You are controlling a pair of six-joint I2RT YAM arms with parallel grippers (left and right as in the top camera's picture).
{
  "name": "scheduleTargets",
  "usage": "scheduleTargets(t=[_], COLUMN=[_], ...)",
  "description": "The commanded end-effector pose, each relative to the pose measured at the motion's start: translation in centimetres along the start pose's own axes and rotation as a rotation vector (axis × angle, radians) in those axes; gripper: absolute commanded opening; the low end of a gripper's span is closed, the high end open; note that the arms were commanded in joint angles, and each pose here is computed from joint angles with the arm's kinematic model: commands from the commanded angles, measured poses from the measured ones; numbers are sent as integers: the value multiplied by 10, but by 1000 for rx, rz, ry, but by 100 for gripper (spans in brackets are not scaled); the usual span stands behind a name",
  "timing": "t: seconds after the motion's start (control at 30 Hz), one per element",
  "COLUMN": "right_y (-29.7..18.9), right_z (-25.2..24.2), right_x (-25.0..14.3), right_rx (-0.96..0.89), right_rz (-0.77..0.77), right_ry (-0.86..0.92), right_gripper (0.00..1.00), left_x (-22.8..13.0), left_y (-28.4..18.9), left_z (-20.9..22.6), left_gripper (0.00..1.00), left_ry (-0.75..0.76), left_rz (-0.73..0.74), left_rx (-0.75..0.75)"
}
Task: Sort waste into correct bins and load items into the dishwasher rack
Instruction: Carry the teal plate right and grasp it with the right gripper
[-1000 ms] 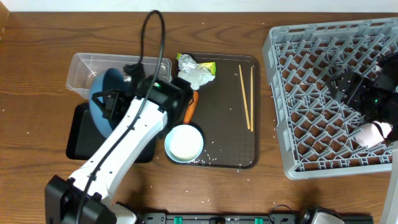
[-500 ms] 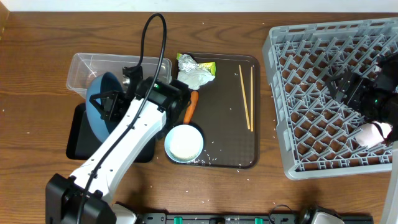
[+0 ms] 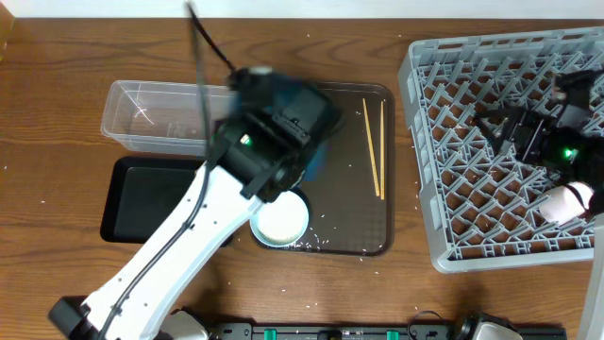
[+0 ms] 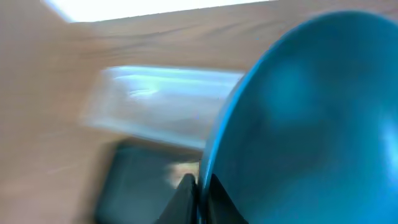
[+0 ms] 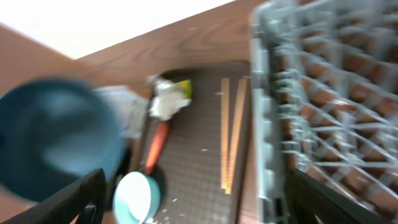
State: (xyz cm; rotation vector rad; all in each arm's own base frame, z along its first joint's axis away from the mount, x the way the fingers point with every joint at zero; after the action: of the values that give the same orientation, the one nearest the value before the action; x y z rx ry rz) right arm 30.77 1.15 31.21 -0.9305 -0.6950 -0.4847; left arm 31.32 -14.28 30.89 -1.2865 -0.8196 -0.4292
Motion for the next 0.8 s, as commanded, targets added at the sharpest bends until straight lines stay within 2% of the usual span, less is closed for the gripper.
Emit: scheduleTargets(t=[0.0, 0.07, 0.33, 0.4, 0.5, 0.67, 0.77], right_y=[9, 15, 38, 44, 52, 49, 49], right_z=[34, 47, 70, 71, 54, 51, 53], right_x=[0, -3, -17, -22, -30, -30, -26], right_rx=[156, 189, 168, 150, 13, -17, -16], right_rz=[6, 25, 115, 143, 208, 209, 187], right_ry=[-93, -149, -265, -278, -292, -333, -360], right_gripper=[86, 86, 86, 82, 73, 72, 54], left_x=[-23, -22, -20, -23, -23, -21, -19], left_y=[-30, -40, -57, -60, -61, -61, -62], left_z=[-66, -85, -109, -113, -112, -111, -112], left_gripper=[6, 6, 6, 6, 6, 6, 6], left_ry=[108, 102, 92, 94, 94, 144, 138], left_rz=[178, 165, 156, 173, 173, 147, 138], left_rx=[-421, -511, -636, -666, -666, -666, -675])
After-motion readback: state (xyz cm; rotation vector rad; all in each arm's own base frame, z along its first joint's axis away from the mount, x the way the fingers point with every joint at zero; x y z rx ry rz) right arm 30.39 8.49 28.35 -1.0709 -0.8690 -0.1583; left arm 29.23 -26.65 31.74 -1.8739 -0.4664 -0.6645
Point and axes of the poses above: each gripper's point midway between its finger pads, its own y axis out along the fingers, its own z axis along the line the jaws close on, x = y × z, the point moved 2 cm from there along -y, back along the fingers, and after that the axes turned 13 degrees about -y, right-handed, at the moved point
